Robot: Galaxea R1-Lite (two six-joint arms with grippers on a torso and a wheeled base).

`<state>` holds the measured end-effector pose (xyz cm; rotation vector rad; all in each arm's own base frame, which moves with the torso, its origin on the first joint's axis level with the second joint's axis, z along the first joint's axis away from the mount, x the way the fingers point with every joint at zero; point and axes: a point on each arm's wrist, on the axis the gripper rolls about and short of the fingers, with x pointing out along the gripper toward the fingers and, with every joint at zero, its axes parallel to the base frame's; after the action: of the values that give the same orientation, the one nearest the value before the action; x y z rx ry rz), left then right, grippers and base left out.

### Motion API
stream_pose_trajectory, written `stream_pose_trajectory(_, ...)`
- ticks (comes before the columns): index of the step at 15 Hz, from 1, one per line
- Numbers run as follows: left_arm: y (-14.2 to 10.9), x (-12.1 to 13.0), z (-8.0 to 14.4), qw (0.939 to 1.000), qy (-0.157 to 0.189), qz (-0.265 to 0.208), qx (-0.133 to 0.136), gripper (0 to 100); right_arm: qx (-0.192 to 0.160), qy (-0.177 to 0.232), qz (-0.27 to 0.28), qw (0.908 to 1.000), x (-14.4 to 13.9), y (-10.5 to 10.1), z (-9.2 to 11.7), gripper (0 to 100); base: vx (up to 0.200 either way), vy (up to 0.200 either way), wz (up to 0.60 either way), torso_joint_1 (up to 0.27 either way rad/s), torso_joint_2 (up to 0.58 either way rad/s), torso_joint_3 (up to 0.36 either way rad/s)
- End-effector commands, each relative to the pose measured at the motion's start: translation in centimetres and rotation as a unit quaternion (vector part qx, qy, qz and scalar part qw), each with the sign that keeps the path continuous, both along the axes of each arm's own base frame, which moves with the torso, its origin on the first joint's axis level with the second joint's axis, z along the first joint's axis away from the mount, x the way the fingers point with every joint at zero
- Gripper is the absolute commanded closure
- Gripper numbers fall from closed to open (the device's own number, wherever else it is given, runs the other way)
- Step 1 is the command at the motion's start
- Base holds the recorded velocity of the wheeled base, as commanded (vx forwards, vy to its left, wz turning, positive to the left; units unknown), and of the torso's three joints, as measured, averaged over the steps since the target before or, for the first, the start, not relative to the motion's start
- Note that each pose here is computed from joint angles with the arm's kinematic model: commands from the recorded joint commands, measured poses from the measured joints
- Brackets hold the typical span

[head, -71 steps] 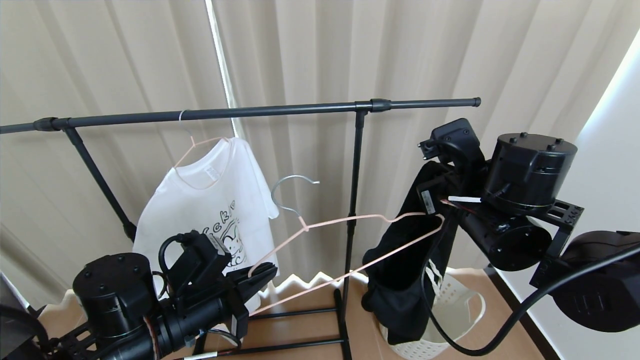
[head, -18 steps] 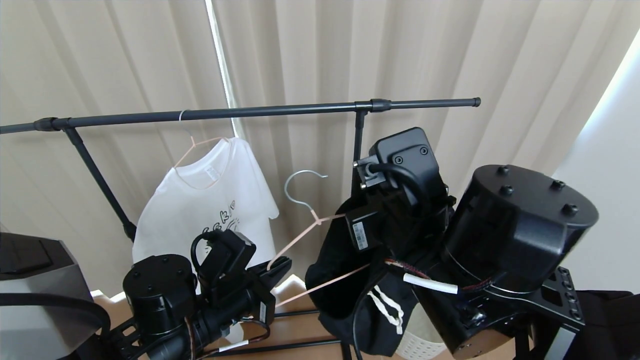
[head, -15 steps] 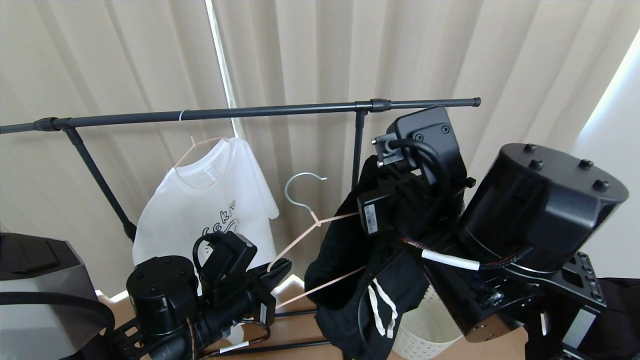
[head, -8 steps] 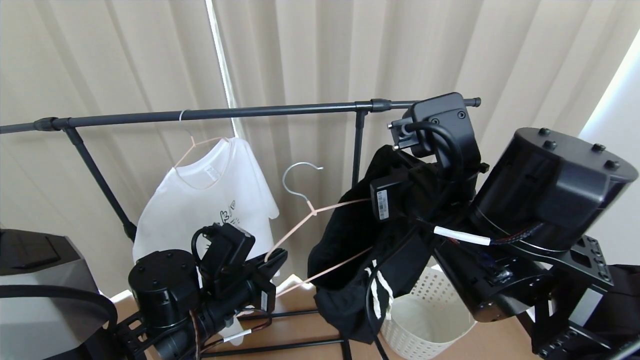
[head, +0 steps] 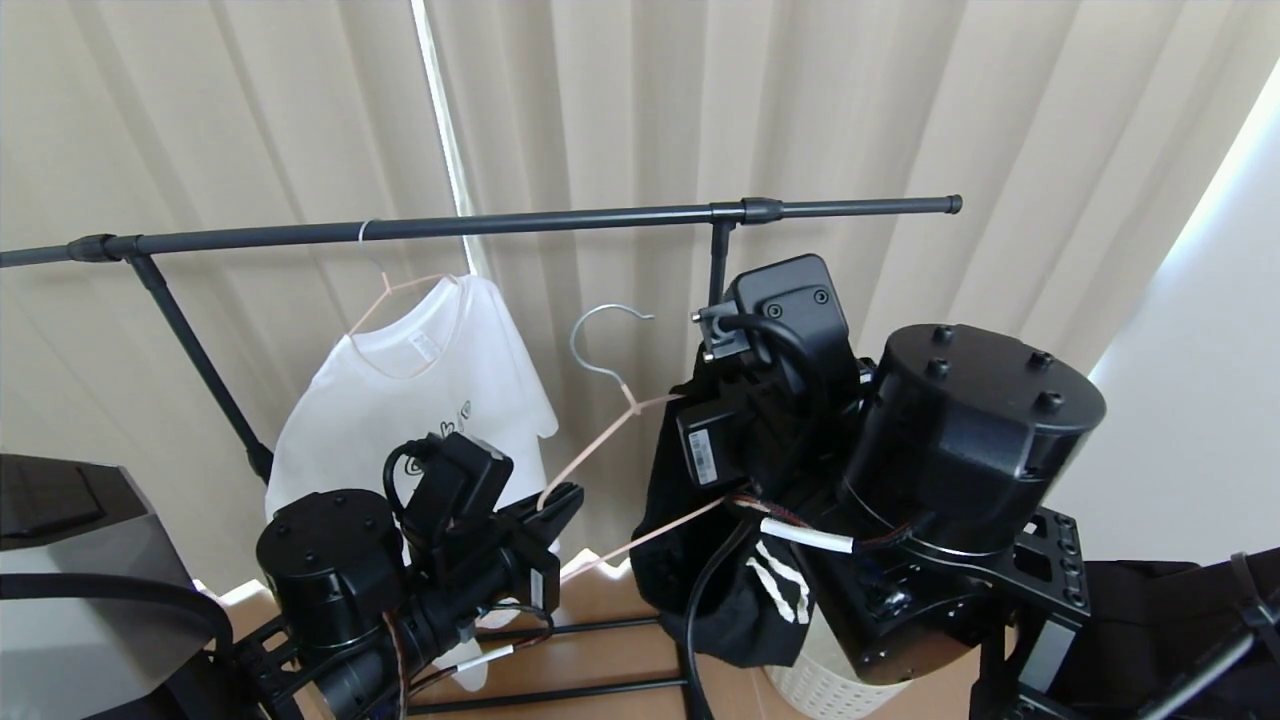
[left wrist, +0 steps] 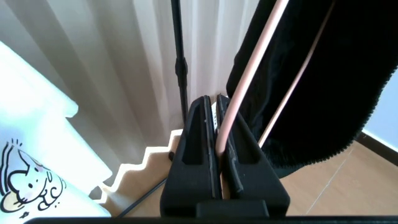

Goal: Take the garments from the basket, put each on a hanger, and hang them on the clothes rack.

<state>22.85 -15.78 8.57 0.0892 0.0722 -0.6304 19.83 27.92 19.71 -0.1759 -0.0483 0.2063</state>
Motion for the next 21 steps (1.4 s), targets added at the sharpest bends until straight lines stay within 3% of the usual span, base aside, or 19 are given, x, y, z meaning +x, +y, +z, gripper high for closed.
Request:
stream_pose_trajectory(1, -0.2, -0.2, -0.1, 1.0, 0.001, -0.005, 0.001, 100, 0.001, 0.003, 0.014, 0.9999, -0.7, 0.8, -0.3, 100, 0.0, 0.0, 0.0, 0.0, 0.0, 0.0)
stream_pose_trajectory(7, -0.6, -0.4, -0.5, 0.9999, 0.006, -0.01, 0.006, 100, 0.023, 0.002, 0.029, 0.9993, -2.2, 1.6, 0.3, 100, 0.0, 0.0, 0.0, 0.0, 0.0, 0.0)
stream_pose_trajectory(8, -0.6, -0.4, -0.5, 0.9999, 0.006, -0.01, 0.006, 100, 0.024, 0.0, 0.022, 0.9995, -1.8, 1.3, 0.4, 0, 0.0, 0.0, 0.0, 0.0, 0.0, 0.0)
stream_pose_trajectory(16, -0.1, -1.1, 0.5, 0.9999, -0.004, -0.011, -0.001, 100, 0.046, -0.016, -0.038, 0.9981, 0.9, -1.3, 2.2, 0, 0.0, 0.0, 0.0, 0.0, 0.0, 0.0)
stream_pose_trajectory(21, -0.1, -1.0, 0.6, 0.9999, -0.003, -0.01, -0.006, 100, 0.034, -0.008, -0.039, 0.9986, 1.5, -0.5, 1.0, 0, 0.0, 0.0, 0.0, 0.0, 0.0, 0.0)
